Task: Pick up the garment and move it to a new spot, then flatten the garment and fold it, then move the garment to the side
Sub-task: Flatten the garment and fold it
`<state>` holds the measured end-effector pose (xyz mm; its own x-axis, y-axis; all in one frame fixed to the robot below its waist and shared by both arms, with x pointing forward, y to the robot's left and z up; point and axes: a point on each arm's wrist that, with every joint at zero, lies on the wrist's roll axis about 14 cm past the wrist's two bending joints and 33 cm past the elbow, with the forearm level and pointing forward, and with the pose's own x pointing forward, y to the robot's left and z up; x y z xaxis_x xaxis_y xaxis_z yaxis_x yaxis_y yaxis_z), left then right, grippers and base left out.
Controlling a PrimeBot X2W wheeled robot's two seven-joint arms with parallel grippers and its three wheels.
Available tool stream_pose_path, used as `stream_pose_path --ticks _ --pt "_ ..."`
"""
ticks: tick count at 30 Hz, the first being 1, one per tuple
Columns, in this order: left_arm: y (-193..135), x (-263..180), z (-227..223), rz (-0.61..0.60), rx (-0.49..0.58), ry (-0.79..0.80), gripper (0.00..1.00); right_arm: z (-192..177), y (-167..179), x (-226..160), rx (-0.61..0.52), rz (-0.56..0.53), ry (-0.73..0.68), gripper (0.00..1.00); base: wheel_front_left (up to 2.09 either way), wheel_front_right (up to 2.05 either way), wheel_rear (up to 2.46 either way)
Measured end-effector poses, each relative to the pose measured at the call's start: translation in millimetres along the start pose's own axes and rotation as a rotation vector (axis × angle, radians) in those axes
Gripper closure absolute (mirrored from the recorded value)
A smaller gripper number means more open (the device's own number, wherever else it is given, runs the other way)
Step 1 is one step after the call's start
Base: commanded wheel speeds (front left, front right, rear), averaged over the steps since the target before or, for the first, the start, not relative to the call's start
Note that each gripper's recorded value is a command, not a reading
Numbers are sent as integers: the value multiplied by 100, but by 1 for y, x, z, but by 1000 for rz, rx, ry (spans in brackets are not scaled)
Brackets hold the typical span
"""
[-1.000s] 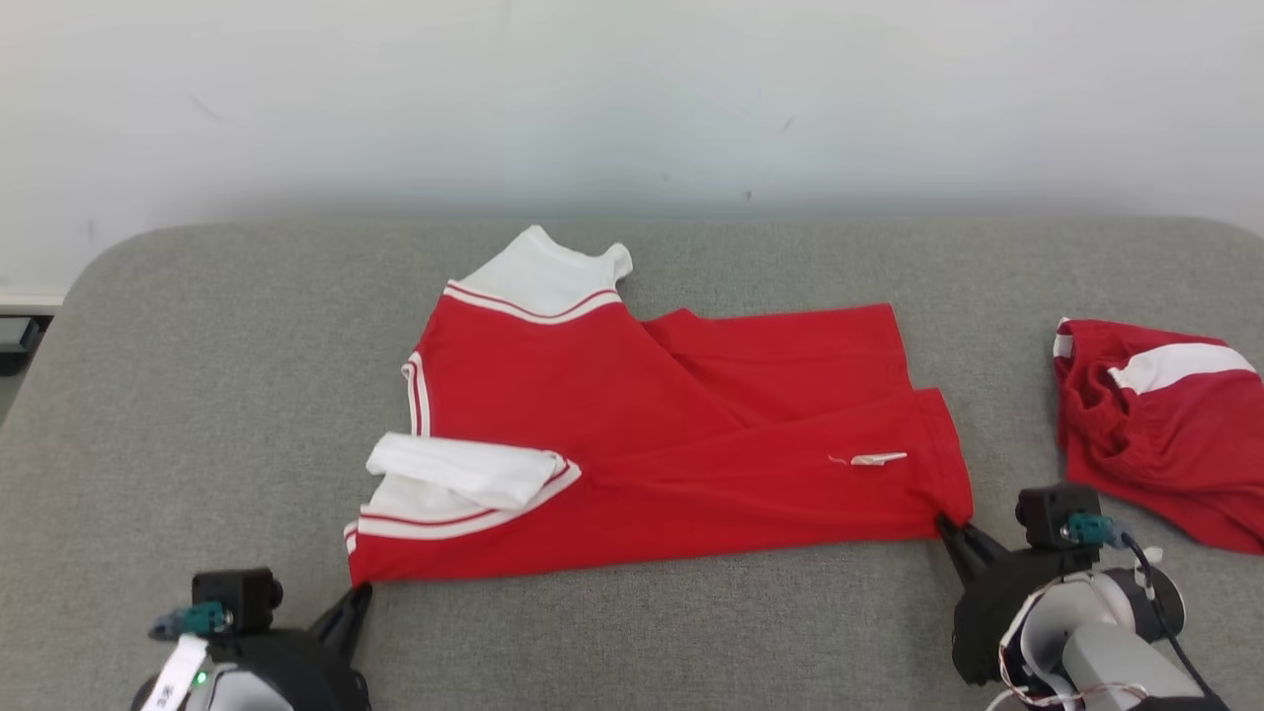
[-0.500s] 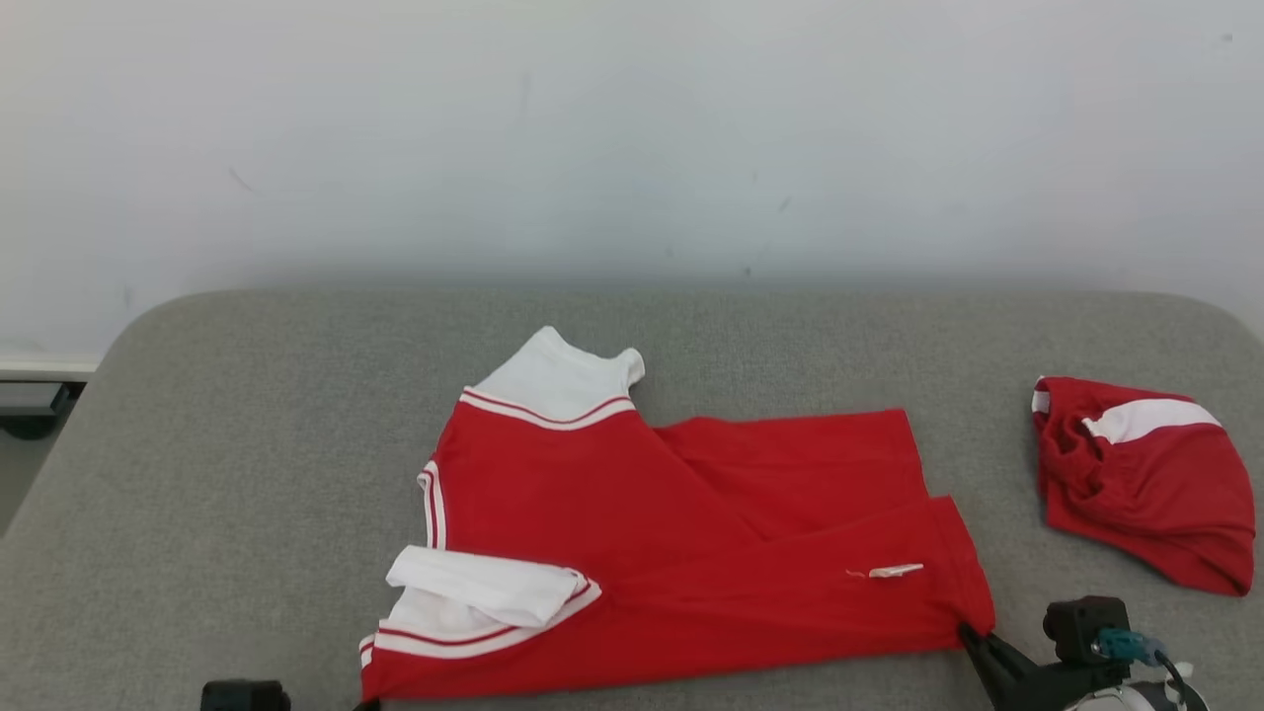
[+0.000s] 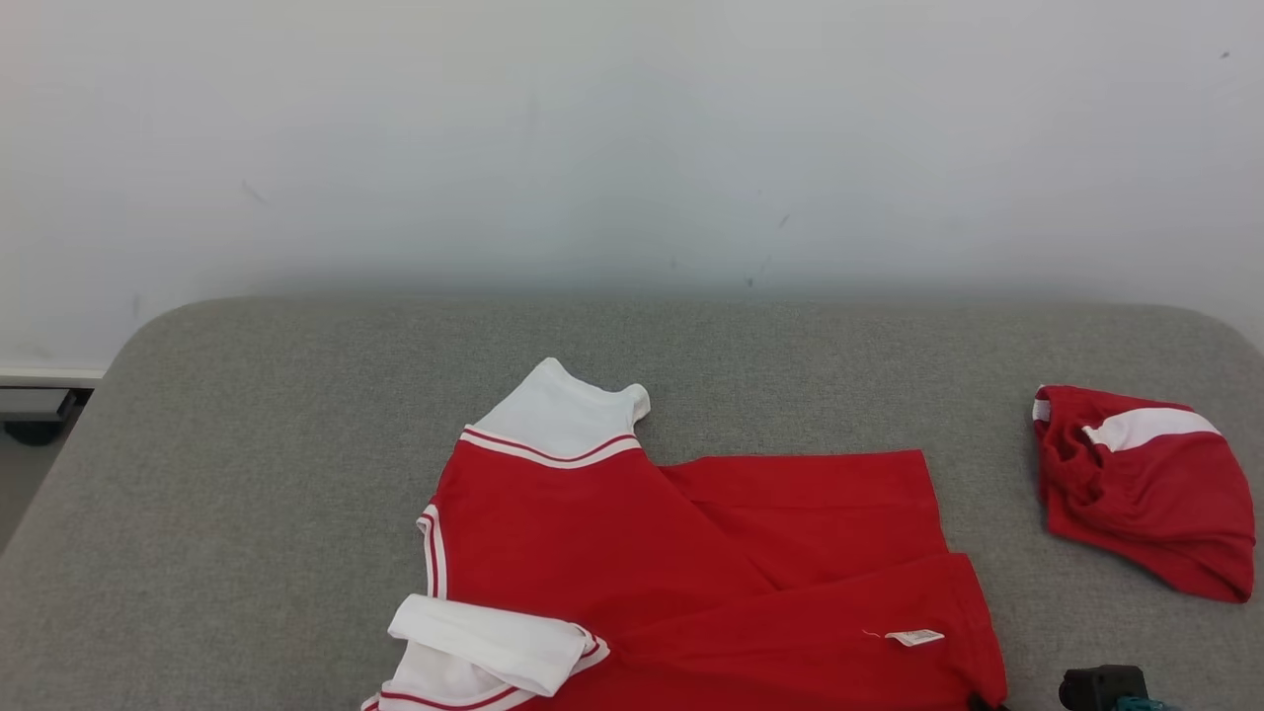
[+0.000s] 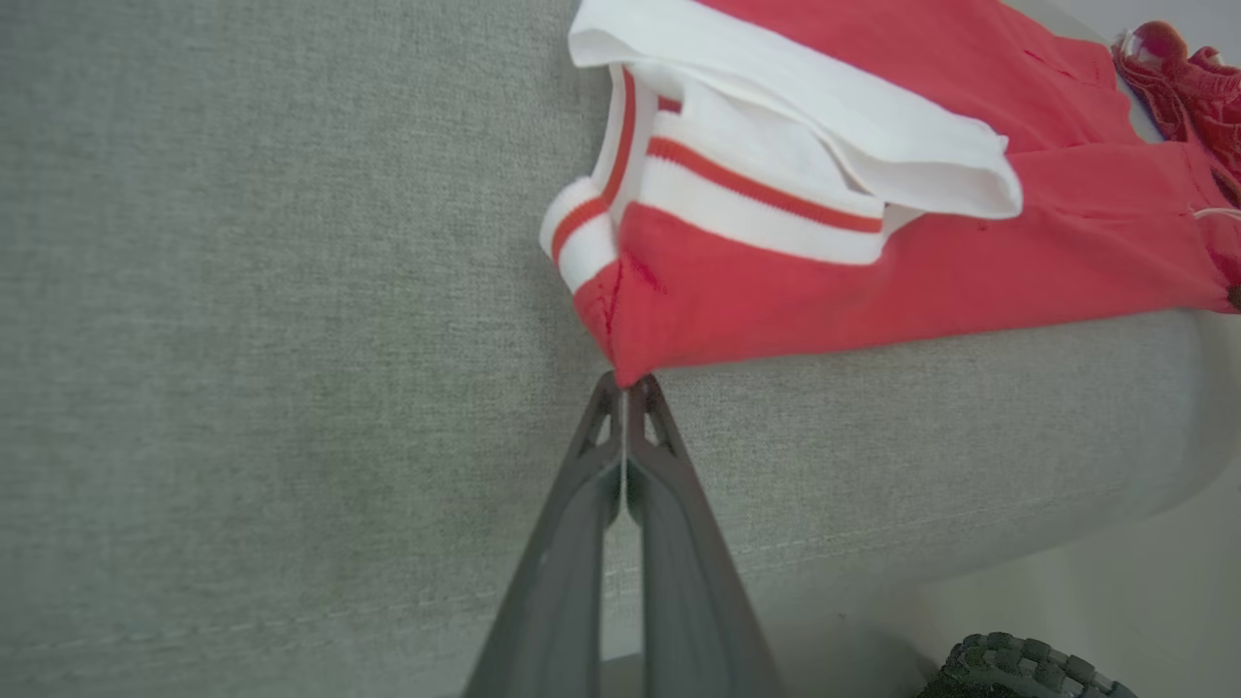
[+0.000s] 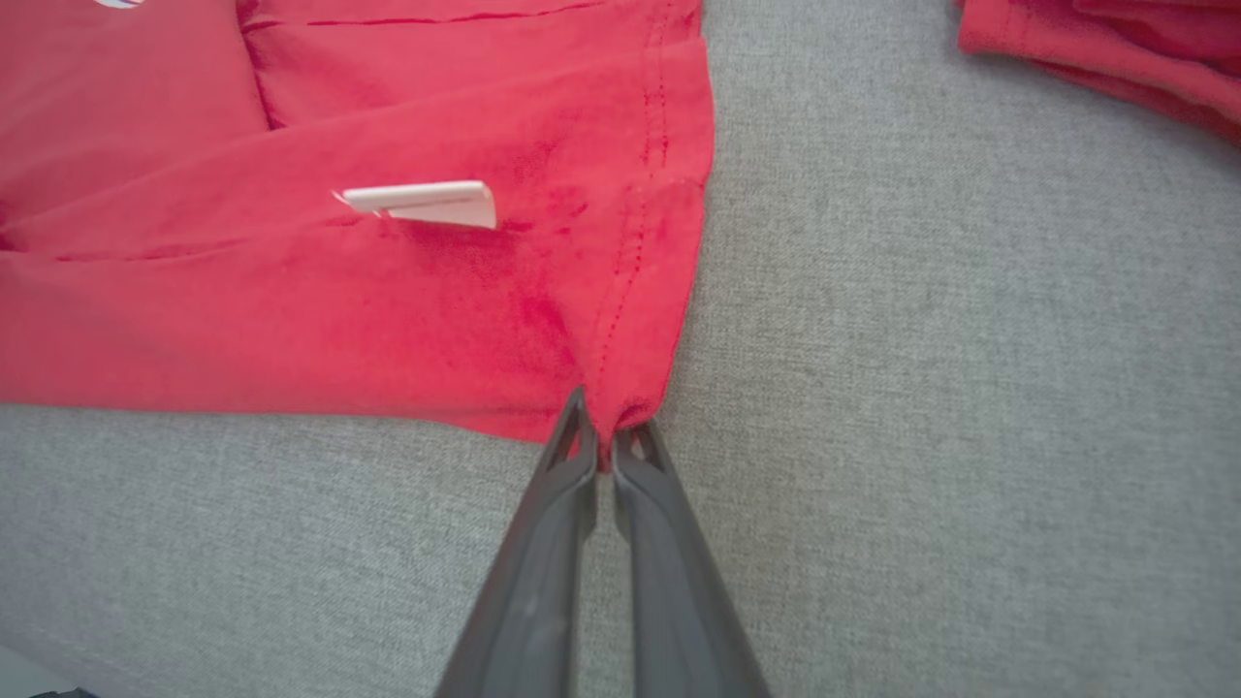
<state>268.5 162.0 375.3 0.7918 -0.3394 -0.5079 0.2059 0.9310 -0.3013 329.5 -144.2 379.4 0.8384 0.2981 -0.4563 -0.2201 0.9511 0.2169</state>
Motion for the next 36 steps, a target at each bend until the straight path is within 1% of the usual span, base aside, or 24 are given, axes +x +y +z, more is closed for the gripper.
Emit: stream_pose_path --ticks 4,5,6,7,8,9,14,17,19,22,24,29,36 --pt "-3 1 2 -1 -7 7 100 1 0 0 -1 -2 7 100 0 0 0" --pt "-3 1 2 -1 -8 10 100 1 0 0 -1 -5 10 70 0 0 0" --pt "-2 1 2 7 -15 14 100 2 0 0 -1 -6 7 24 0 0 0" --pt "0 0 1 16 -16 18 26 2 1 0 0 -5 4 0 0 0 0" --pt "1 -2 0 23 -20 18 26 3 1 -1 1 -5 2 0 0 0 0" --pt "2 -2 2 25 -28 12 0 3 0 -2 2 -6 4 0 0 0 0" --pt "7 -7 27 41 -30 -61 0 21 -4 -6 62 -11 -60 0 0 0 0" --pt "3 -12 41 30 -65 -122 0 31 1 -11 103 12 -105 0 0 0 0" --pt "1 -15 52 29 -79 -178 0 38 5 -15 108 26 -138 0 0 0 0" --pt "6 -21 83 60 -76 -306 0 63 6 -18 114 29 -231 0 0 0 0" --pt "9 -25 101 83 -58 -380 0 77 5 -20 119 19 -285 0 0 0 0" --pt "14 -35 134 140 18 -532 0 96 -1 -24 121 -21 -363 0 0 0 0" --pt "15 -36 141 168 76 -562 0 106 -2 -26 126 -55 -414 0 0 0 0"
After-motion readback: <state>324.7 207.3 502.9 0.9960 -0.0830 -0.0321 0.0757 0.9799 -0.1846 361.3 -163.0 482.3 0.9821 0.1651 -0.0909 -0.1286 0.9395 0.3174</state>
